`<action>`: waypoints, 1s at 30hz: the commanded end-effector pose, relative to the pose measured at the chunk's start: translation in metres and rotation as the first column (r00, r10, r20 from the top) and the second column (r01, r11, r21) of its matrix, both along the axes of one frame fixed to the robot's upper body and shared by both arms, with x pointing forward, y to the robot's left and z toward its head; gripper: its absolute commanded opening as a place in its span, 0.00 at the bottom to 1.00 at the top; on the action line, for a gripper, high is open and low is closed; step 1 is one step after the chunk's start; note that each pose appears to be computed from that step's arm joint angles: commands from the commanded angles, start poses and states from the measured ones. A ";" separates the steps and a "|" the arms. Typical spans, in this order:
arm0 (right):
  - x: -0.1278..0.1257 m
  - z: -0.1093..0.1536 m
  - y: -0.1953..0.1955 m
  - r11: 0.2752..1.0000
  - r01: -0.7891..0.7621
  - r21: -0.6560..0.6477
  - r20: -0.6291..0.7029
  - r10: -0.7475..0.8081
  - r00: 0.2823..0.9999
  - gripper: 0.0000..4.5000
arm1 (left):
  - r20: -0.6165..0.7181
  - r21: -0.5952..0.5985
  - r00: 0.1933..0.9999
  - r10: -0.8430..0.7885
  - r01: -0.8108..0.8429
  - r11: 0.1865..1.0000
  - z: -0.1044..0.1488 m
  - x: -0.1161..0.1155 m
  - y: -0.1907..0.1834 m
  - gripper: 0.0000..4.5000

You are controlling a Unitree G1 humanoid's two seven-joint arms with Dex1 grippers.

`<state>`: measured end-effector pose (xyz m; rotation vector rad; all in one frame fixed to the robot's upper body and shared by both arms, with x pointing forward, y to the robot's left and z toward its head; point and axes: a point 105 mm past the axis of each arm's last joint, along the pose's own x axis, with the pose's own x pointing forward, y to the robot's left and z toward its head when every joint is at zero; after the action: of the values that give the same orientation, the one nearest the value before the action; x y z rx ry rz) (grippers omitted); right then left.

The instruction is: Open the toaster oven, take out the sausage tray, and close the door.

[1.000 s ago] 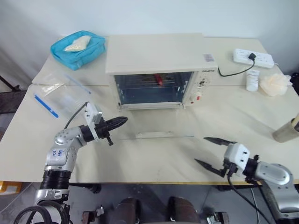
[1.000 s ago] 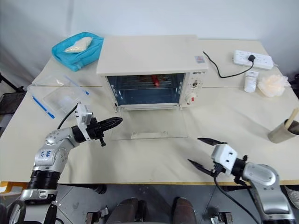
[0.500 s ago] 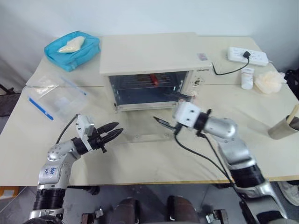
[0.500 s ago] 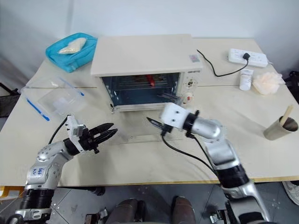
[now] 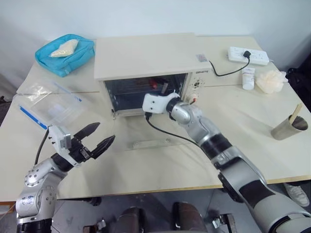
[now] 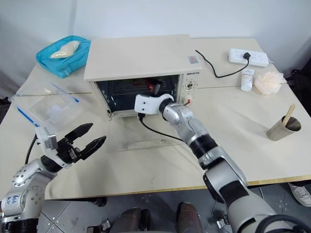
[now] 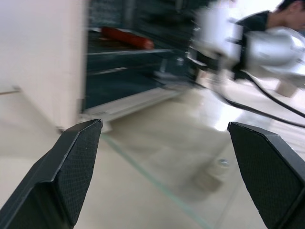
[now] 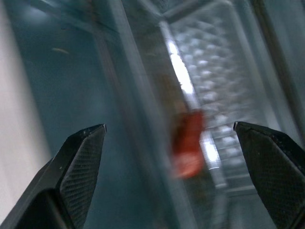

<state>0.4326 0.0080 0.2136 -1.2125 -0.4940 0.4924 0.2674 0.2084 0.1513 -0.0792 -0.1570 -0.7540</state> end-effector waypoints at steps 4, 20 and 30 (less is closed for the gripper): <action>-0.004 0.010 0.025 0.998 -0.061 -0.010 0.076 0.061 0.995 0.72 | 0.041 -0.012 0.999 -0.029 0.030 0.999 0.012 -0.001 -0.006 1.00; -0.007 0.010 0.029 0.996 -0.085 -0.022 0.084 0.087 0.993 0.01 | 0.072 -0.003 0.992 -0.105 0.105 0.994 0.026 0.023 -0.012 1.00; -0.042 0.006 0.041 0.967 -0.248 -0.062 0.070 0.252 0.965 0.01 | 0.164 -0.006 0.973 -0.160 0.163 0.987 0.057 0.068 -0.028 1.00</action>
<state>0.4105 0.0320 0.1951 -1.3076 -0.5824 0.6477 0.3333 0.1741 0.1985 -0.0759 -0.2754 -0.9454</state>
